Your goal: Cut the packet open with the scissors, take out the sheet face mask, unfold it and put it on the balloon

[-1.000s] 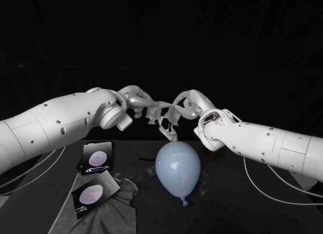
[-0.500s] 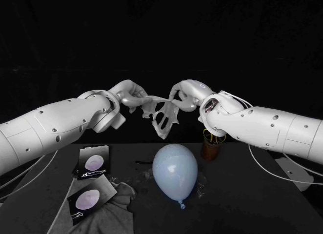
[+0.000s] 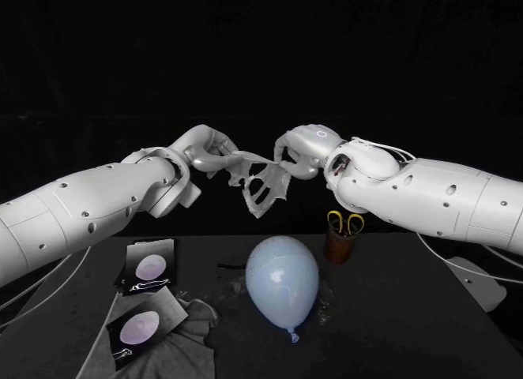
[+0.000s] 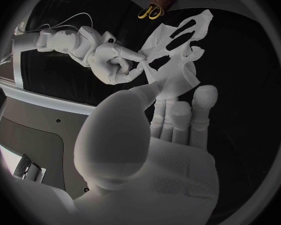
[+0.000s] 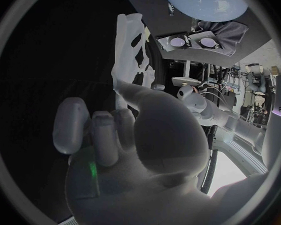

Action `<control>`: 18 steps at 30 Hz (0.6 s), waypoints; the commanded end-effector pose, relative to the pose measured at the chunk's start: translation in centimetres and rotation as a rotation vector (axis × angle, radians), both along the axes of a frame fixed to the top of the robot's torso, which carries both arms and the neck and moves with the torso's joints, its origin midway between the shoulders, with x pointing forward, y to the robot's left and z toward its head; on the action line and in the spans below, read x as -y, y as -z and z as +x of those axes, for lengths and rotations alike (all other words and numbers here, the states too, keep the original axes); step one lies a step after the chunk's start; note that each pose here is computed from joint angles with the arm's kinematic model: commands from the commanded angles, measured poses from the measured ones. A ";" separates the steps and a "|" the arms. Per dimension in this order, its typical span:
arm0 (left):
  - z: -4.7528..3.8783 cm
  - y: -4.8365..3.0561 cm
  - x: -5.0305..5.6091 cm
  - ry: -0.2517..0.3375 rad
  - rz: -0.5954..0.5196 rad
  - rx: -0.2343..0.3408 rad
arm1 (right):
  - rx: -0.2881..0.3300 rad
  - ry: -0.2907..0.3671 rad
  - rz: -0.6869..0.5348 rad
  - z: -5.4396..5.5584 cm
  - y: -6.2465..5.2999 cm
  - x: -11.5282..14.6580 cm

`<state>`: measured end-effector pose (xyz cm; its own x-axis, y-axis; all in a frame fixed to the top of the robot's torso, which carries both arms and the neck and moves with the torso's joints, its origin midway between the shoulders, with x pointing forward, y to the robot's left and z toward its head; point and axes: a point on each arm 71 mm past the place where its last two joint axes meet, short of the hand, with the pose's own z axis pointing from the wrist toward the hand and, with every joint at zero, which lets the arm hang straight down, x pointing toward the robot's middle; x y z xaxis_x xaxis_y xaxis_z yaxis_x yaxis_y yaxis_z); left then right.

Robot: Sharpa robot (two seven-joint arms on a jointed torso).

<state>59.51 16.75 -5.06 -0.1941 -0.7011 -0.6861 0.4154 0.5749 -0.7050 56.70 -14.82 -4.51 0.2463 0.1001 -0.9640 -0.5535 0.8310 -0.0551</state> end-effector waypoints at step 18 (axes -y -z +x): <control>0.48 -0.35 -0.4 -0.008 -0.056 -0.002 | -0.048 0.048 0.011 -0.3 0.0 0.6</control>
<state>59.87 16.96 -4.95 -0.1952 -0.7276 -0.6577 0.4126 0.5474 -0.7281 56.15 -14.93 -4.37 0.2329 0.0933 -0.9680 -0.5419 0.8390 -0.0495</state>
